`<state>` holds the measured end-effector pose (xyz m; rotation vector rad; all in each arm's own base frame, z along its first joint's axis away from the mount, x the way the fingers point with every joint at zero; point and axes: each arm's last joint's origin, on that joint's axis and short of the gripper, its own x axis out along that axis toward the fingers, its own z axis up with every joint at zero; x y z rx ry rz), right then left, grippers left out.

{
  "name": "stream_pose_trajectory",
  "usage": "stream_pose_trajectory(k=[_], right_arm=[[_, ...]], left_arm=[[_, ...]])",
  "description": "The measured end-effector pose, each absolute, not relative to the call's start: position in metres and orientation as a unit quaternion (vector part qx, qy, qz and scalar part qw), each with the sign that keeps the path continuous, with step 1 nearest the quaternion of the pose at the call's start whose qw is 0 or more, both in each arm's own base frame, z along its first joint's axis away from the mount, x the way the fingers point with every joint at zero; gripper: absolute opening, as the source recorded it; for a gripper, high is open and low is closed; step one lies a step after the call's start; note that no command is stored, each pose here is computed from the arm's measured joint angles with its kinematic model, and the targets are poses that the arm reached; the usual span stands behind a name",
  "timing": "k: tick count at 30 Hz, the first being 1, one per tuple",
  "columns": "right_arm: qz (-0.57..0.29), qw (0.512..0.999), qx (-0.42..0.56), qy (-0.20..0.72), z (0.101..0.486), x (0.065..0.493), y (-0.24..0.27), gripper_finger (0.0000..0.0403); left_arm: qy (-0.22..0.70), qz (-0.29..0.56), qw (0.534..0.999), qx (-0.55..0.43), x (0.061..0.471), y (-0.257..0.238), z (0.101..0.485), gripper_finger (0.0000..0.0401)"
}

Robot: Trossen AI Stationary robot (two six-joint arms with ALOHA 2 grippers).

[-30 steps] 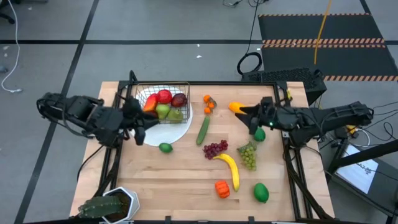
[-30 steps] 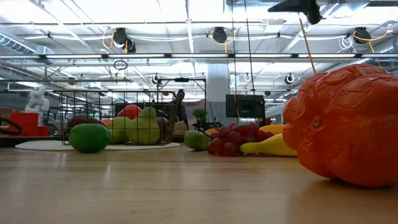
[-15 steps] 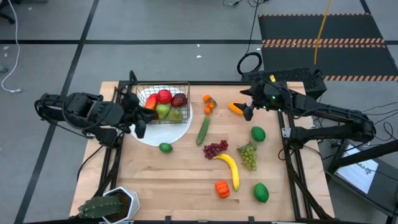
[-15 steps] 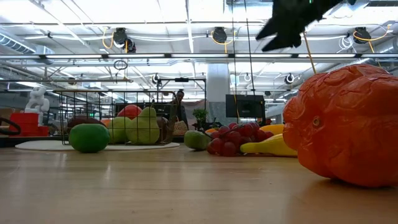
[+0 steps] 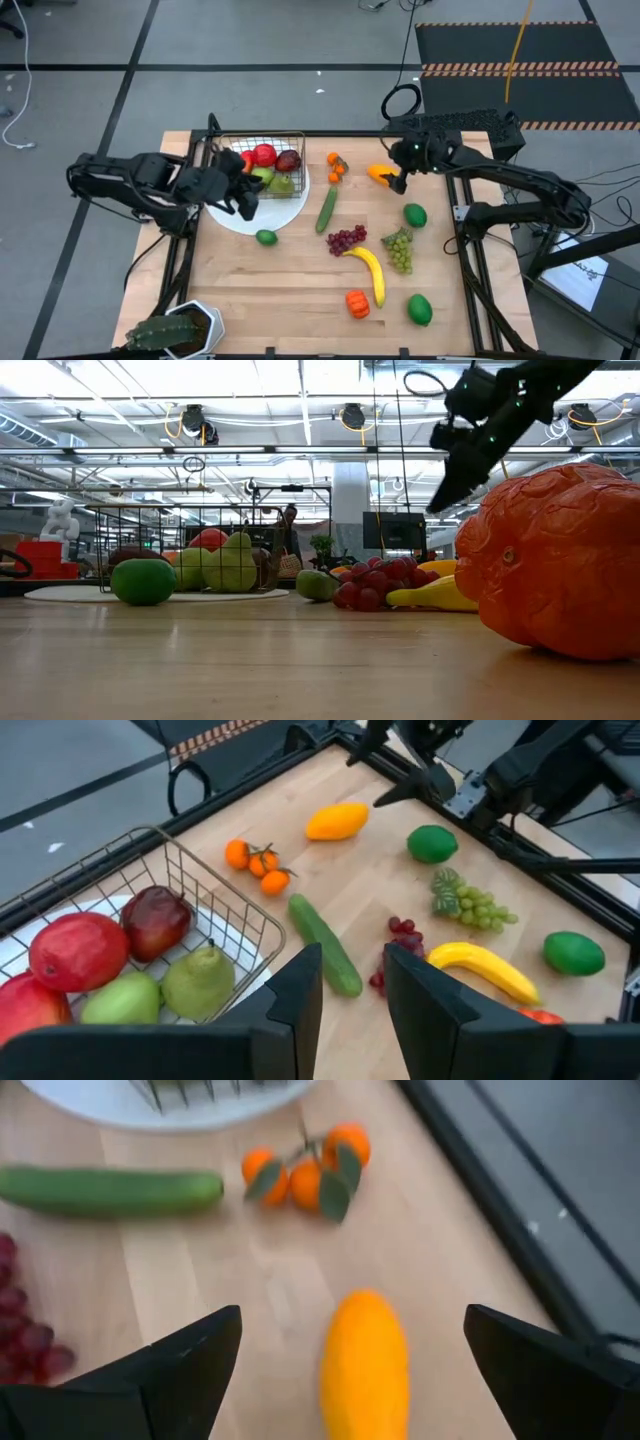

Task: Build produce basket
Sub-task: Put the mango into the wired basket

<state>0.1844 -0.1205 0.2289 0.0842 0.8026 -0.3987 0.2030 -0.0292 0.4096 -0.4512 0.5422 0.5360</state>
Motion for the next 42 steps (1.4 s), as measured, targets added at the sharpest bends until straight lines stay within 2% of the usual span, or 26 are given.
stream_pose_trajectory(k=[10, 19, 29, 36, 39, 42], right_arm=[[-0.194, 0.891, 0.052, 0.408, 0.175, 0.170, -0.113, 0.0380], [-0.231, 0.889, 0.084, 0.387, 0.137, 0.155, -0.113, 0.0378], [-0.243, 0.896, 0.091, 0.362, 0.120, 0.161, -0.118, 0.0377], [-0.254, 0.881, 0.110, 0.384, 0.103, 0.165, -0.121, 0.0376], [-0.260, 0.882, 0.125, 0.374, 0.099, 0.169, -0.121, 0.0363], [-0.267, 0.883, 0.132, 0.362, 0.098, 0.172, -0.122, 0.0324]], left_arm=[[0.268, 0.269, 0.899, -0.217, 0.209, -0.028, 0.406, 0.0108], [0.265, 0.279, 0.899, -0.212, 0.210, -0.021, 0.407, 0.0108], [0.264, 0.256, 0.906, -0.211, 0.213, -0.020, 0.408, 0.0108], [0.280, 0.225, 0.908, -0.218, 0.213, -0.022, 0.408, 0.0108], [0.284, 0.209, 0.907, -0.230, 0.214, -0.023, 0.408, 0.0108], [0.288, 0.193, 0.908, -0.236, 0.214, -0.024, 0.409, 0.0108]])
